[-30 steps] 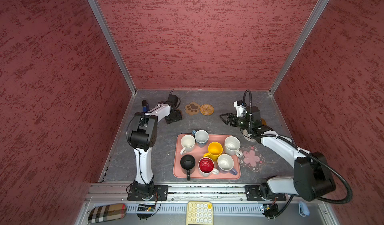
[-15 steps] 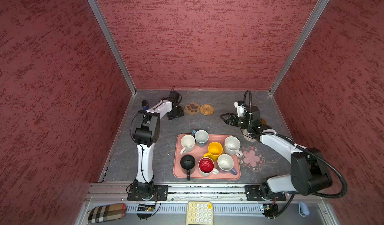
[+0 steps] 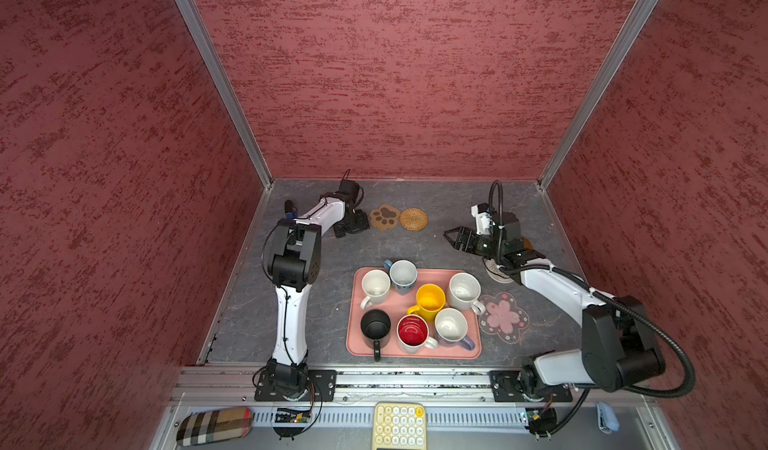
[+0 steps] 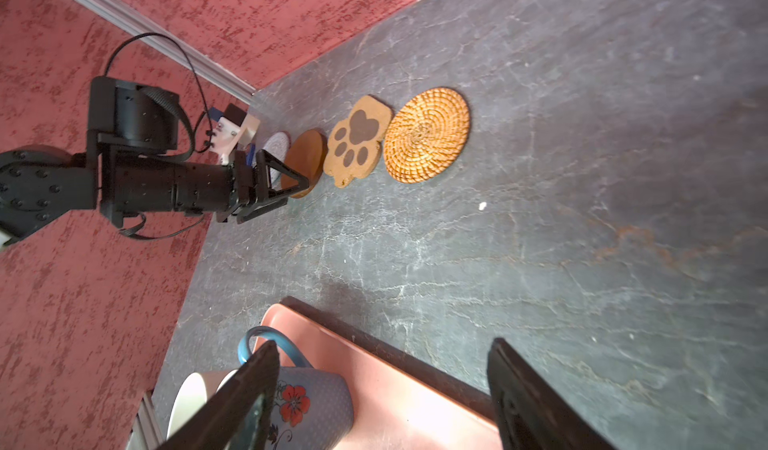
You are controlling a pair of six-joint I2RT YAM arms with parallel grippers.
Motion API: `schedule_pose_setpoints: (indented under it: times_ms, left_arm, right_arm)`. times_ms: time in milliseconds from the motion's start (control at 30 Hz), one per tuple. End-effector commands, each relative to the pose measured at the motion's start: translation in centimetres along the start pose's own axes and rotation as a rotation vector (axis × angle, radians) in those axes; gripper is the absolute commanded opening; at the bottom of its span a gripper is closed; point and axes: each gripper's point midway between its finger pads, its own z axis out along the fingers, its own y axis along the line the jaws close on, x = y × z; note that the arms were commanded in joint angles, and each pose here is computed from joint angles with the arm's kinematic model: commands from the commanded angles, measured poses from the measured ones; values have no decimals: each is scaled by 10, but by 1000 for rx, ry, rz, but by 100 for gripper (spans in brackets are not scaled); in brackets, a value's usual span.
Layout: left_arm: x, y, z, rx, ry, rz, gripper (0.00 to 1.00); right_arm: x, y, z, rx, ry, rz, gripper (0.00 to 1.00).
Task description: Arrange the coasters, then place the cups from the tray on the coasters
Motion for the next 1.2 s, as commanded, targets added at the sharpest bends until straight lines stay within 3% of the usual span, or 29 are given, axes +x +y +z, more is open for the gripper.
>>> schedule_pose_setpoints:
  times_ms: [0, 300, 567, 933, 1167]
  left_arm:
    - [-8, -13, -31, 26, -58, 39, 88]
    - [-19, -31, -112, 110, -218, 46, 100]
    - [17, -58, -167, 159, -305, 128, 100]
    - [97, -58, -190, 153, -315, 191, 100]
    - [126, -38, -193, 135, -295, 192, 100]
  right_arm:
    - [-22, 7, -13, 19, -66, -16, 80]
    - [-16, -34, -38, 204, -113, 78, 79]
    - [8, -95, -55, 351, -179, 224, 81]
    - [21, -161, -64, 498, -246, 372, 82]
    - [15, -172, -59, 509, -270, 404, 82]
